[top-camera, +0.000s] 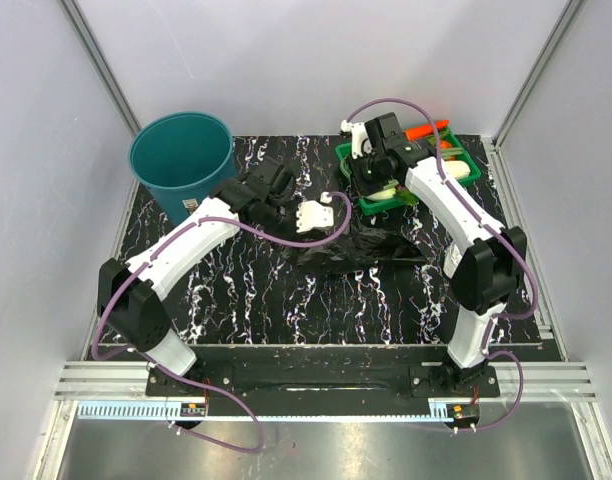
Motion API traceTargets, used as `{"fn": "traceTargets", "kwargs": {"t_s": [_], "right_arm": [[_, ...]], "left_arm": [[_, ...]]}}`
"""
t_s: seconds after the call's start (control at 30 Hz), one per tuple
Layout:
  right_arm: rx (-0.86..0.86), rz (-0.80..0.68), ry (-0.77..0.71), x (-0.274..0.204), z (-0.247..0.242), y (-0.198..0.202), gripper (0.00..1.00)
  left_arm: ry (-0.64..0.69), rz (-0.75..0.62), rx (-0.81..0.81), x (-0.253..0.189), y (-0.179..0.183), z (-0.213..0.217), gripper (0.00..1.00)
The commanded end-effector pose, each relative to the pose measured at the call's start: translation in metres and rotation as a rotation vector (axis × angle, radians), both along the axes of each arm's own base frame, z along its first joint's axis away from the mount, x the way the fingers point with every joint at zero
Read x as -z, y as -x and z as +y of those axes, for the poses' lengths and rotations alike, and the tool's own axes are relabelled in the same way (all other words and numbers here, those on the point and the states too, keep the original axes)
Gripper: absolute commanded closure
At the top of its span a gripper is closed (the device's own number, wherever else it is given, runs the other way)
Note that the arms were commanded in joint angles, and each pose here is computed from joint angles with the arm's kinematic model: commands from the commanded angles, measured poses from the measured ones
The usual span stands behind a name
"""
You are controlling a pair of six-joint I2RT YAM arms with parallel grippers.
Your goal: Put the trash bags into the trash bin
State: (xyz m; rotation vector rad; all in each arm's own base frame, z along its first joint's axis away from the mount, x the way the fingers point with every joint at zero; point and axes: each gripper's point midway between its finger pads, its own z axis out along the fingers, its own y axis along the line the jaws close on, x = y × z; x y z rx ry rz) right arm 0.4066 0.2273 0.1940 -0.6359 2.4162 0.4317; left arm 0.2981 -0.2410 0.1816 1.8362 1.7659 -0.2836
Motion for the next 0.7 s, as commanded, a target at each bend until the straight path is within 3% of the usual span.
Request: {"fn": "traceTargets", "kwargs": {"t_s": [0.0, 0.17, 0.2, 0.23, 0.67], "right_arm": [[-0.120, -0.114, -0.173, -0.065, 0.021, 0.012, 0.98], [-0.271, 0.039, -0.312, -0.063, 0.054, 0.037, 0.66], [-0.288, 0.060, -0.318, -0.063, 0.057, 0.039, 0.54], [-0.304, 0.077, -0.325, -0.061, 0.061, 0.040, 0.51], [-0.432, 0.188, -0.307, -0.040, 0.107, 0.063, 0.43]], "left_arm": [[0.022, -0.108, -0.009, -0.037, -0.008, 0.004, 1.00], [0.051, -0.108, 0.032, -0.042, -0.006, -0.004, 1.00], [0.058, -0.114, 0.043, -0.044, -0.007, -0.006, 1.00], [0.063, -0.119, 0.055, -0.047, -0.006, -0.008, 1.00], [-0.028, -0.155, 0.121, -0.031, -0.007, -0.016, 1.00]]}}
